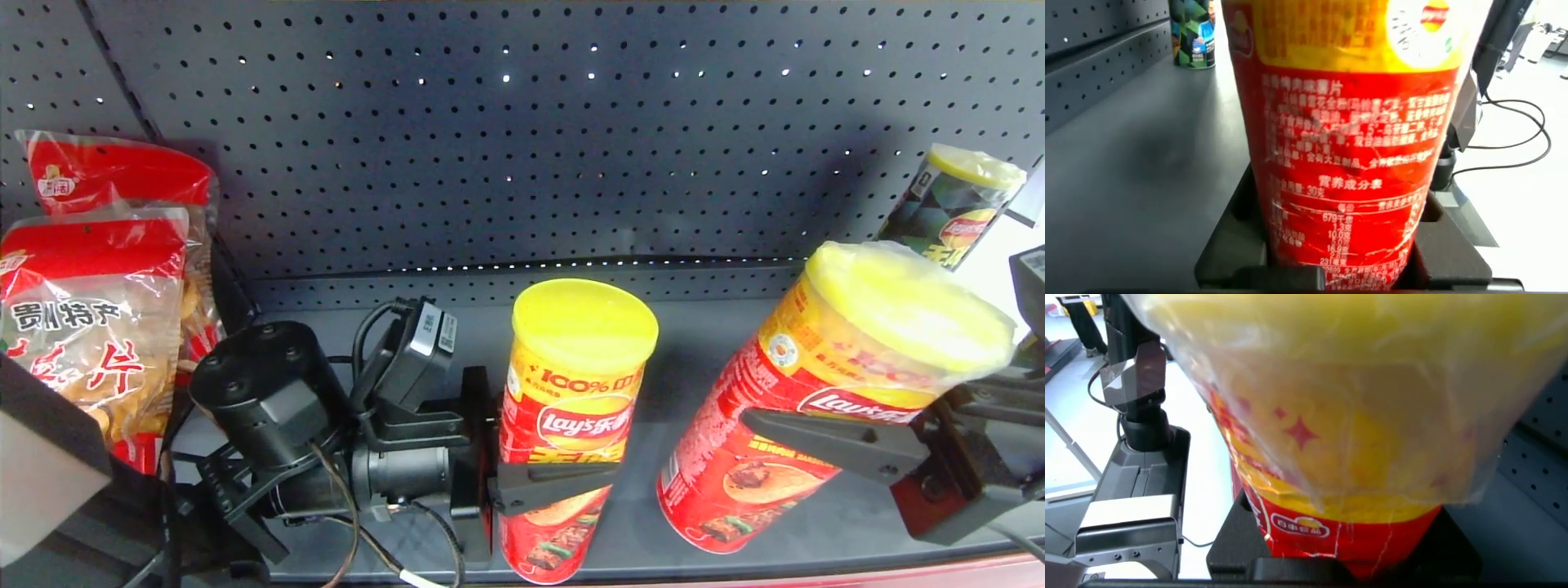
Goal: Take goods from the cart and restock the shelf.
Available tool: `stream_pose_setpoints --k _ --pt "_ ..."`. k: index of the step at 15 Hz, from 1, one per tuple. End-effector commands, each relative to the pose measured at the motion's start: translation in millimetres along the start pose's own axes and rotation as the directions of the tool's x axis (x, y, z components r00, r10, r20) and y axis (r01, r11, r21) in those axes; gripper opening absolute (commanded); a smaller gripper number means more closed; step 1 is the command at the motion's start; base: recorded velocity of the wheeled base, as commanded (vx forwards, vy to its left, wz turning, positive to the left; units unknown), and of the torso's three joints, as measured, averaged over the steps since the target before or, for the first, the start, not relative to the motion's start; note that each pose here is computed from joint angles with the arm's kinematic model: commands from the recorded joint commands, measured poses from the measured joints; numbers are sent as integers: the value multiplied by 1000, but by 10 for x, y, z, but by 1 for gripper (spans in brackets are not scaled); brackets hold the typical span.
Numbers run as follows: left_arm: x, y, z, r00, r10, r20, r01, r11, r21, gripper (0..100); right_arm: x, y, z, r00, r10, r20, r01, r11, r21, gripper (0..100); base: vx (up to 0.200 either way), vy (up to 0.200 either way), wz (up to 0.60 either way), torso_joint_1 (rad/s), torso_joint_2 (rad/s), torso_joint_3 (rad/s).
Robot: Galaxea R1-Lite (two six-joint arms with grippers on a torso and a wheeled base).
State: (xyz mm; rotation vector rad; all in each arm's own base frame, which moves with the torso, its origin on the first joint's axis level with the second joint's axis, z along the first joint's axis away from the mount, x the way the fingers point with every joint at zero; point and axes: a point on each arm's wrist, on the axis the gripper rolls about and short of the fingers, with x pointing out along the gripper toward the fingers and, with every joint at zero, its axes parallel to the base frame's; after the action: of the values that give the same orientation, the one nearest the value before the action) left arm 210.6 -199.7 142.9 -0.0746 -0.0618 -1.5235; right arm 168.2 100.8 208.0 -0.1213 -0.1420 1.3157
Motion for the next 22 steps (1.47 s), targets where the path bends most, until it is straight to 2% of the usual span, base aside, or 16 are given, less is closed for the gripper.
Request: stream_pose_setpoints --k 1,7,10,13,17,22 --pt "-6 9 -28 1000 4 -10 -4 1000 -11 0 4 1 -1 1000 2 0 -2 1000 0 0 0 0 0 0 0 0" --pt "31 51 88 1000 4 27 -5 1000 26 0 3 3 2 1000 4 1 -4 1000 -1 0 0 0 0 0 0 0" --pt "16 119 122 999 24 39 -25 999 38 0 -2 4 -6 1000 1 -1 -1 1000 1 0 0 0 0 0 0 0" --pt "-4 116 62 999 29 21 -30 999 21 0 1 6 -6 1000 4 -1 -4 1000 1 0 0 0 0 0 0 0" --pt "24 181 -33 999 41 3 -41 999 7 0 1 6 -6 1000 4 -1 -4 1000 1 0 0 0 0 0 0 0" --pt "99 185 35 999 42 31 -43 999 33 0 7 -1 -12 1000 4 -3 -4 1000 4 0 0 0 0 0 0 0"
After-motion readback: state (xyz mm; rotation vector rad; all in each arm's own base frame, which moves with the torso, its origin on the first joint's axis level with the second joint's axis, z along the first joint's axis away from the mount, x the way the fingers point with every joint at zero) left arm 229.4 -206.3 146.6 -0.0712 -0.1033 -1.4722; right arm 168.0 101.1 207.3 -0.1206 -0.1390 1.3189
